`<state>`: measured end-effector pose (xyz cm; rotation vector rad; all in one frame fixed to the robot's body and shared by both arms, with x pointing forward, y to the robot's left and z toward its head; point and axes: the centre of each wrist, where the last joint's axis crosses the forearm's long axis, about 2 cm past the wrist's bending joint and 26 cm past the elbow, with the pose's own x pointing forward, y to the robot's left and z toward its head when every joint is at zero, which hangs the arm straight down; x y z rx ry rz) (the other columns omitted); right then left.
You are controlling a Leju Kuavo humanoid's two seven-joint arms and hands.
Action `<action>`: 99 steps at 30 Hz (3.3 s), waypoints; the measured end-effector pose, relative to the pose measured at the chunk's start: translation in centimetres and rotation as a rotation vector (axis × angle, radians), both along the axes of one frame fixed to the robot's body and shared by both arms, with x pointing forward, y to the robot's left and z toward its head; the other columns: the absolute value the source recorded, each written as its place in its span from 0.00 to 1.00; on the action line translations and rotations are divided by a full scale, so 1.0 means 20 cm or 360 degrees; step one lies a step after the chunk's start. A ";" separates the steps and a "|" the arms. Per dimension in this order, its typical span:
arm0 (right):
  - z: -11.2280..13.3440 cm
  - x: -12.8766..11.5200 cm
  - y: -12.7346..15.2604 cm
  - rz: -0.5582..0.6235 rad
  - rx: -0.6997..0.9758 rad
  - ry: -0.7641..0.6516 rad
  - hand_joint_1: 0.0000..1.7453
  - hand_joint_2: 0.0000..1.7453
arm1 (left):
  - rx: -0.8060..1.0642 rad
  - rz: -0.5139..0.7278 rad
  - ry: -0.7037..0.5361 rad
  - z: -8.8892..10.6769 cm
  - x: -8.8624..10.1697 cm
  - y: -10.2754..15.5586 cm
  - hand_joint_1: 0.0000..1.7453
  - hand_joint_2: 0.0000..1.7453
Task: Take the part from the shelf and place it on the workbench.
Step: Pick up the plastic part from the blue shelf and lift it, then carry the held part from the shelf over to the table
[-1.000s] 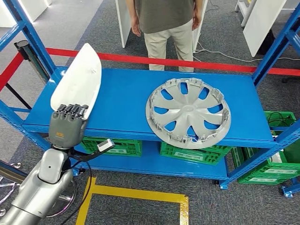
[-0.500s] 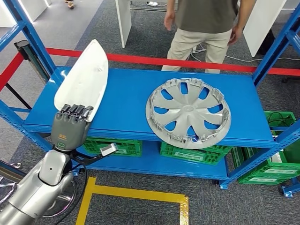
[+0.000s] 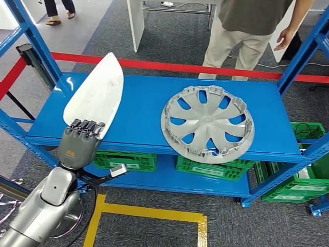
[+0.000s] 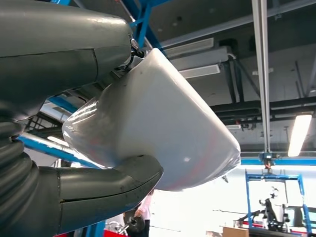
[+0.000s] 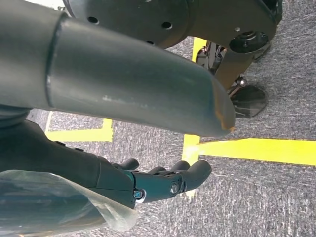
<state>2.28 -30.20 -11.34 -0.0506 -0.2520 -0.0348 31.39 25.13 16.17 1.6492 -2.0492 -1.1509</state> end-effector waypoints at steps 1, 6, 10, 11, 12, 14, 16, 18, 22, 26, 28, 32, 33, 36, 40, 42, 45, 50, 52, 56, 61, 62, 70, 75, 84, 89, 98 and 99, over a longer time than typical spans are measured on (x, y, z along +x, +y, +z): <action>0.00 0.00 0.00 0.0000 0.0000 -0.0002 0.00 0.00 | -0.0002 0.0006 0.0000 0.00 0.00 0.00 1.00 1.00; 0.00 0.00 0.00 -0.0001 0.0001 -0.0005 0.00 0.00 | -0.0012 0.0011 0.0002 0.00 0.00 0.00 1.00 1.00; 0.00 0.00 0.00 -0.0002 0.0000 -0.0001 0.00 0.00 | -0.0011 0.0009 0.0017 -0.01 -0.01 0.00 1.00 1.00; 0.00 0.00 0.00 -0.0003 0.0000 -0.0001 0.00 0.00 | -0.0010 0.0010 0.0017 -0.01 -0.01 0.00 1.00 1.00; 0.00 0.00 0.00 -0.0003 0.0001 -0.0002 0.00 0.00 | -0.0010 0.0012 0.0017 -0.01 -0.01 0.00 1.00 1.00; 0.00 0.00 0.00 -0.0004 0.0002 -0.0005 0.00 0.00 | -0.0007 0.0015 0.0017 -0.01 0.00 0.01 1.00 1.00; 0.00 0.01 0.00 -0.0004 0.0003 -0.0010 0.00 0.00 | -0.0003 0.0019 0.0020 -0.02 -0.01 0.01 1.00 1.00; 0.00 0.01 0.01 -0.0005 0.0002 -0.0015 0.00 0.00 | 0.0003 0.0027 0.0021 -0.02 -0.01 0.03 1.00 1.00; 0.00 0.02 0.00 -0.0011 -0.0070 -0.0012 0.00 0.00 | 0.0015 0.0058 0.0028 -0.03 -0.01 0.06 1.00 1.00; 0.01 0.03 -0.01 -0.0002 -0.0345 0.0012 0.00 0.00 | 0.0023 0.0111 0.0045 -0.05 -0.03 0.13 1.00 1.00; 0.01 0.04 0.00 0.0000 -0.0485 0.0024 0.00 0.00 | 0.0023 0.0135 0.0035 -0.05 -0.04 0.15 1.00 1.00; 0.02 0.04 -0.02 -0.0022 -0.0682 0.0068 0.00 0.00 | 0.0027 0.0172 0.0027 -0.04 -0.06 0.20 1.00 1.00; 0.02 0.05 -0.02 -0.0022 -0.0716 0.0083 0.00 0.00 | 0.0028 0.0177 0.0027 -0.05 -0.06 0.21 1.00 1.00; 0.02 0.05 -0.03 -0.0004 -0.0778 0.0123 0.00 0.00 | 0.0023 0.0189 0.0030 -0.05 -0.07 0.21 1.00 1.00; 0.02 0.05 -0.03 0.0030 -0.0792 0.0134 0.00 0.00 | 0.0021 0.0203 0.0040 -0.06 -0.08 0.22 1.00 1.00; 0.02 0.06 -0.03 0.0044 -0.0792 0.0127 0.00 0.00 | 0.0022 0.0207 0.0041 -0.06 -0.08 0.23 1.00 1.00; 0.02 0.07 -0.03 0.0061 -0.0790 0.0110 0.00 0.00 | 0.0027 0.0214 0.0034 -0.06 -0.08 0.24 1.00 1.00; 0.02 0.08 -0.02 0.0083 -0.0769 0.0096 0.00 0.00 | 0.0041 0.0220 0.0040 -0.06 -0.09 0.26 1.00 1.00; 0.02 0.08 -0.02 0.0091 -0.0770 0.0093 0.00 0.00 | 0.0045 0.0220 0.0043 -0.07 -0.09 0.26 1.00 1.00; 0.02 0.08 -0.02 0.0097 -0.0768 0.0089 0.00 0.00 | 0.0049 0.0212 0.0050 -0.08 -0.10 0.25 1.00 1.00; 0.02 0.08 -0.02 0.0113 -0.0752 0.0076 0.00 0.00 | 0.0053 0.0214 0.0029 -0.06 -0.10 0.27 1.00 1.00; 0.02 0.08 -0.02 0.0116 -0.0753 0.0075 0.00 0.00 | 0.0054 0.0216 0.0029 -0.06 -0.10 0.27 1.00 1.00; 0.02 0.08 -0.01 0.0145 -0.0740 0.0056 0.00 0.00 | 0.0054 0.0219 0.0055 -0.09 -0.14 0.28 1.00 1.00; 0.02 0.09 -0.01 0.0163 -0.0737 0.0025 0.00 0.00 | 0.0067 0.0228 0.0056 -0.09 -0.18 0.31 1.00 1.00; 0.02 0.10 0.03 0.0223 -0.0782 -0.0090 0.00 0.00 | 0.0135 0.0224 0.0072 -0.10 -0.28 0.41 1.00 1.00; 0.02 0.11 0.05 0.0243 -0.0756 -0.0177 0.00 0.00 | 0.0148 0.0235 0.0056 -0.09 -0.34 0.45 1.00 1.00; 0.02 0.10 0.08 0.0236 -0.0601 -0.0171 0.00 0.00 | 0.0177 0.0210 0.0048 -0.07 -0.38 0.47 1.00 1.00; 0.02 0.10 0.08 0.0237 -0.0593 -0.0171 0.00 0.00 | 0.0177 0.0210 0.0049 -0.07 -0.38 0.47 1.00 1.00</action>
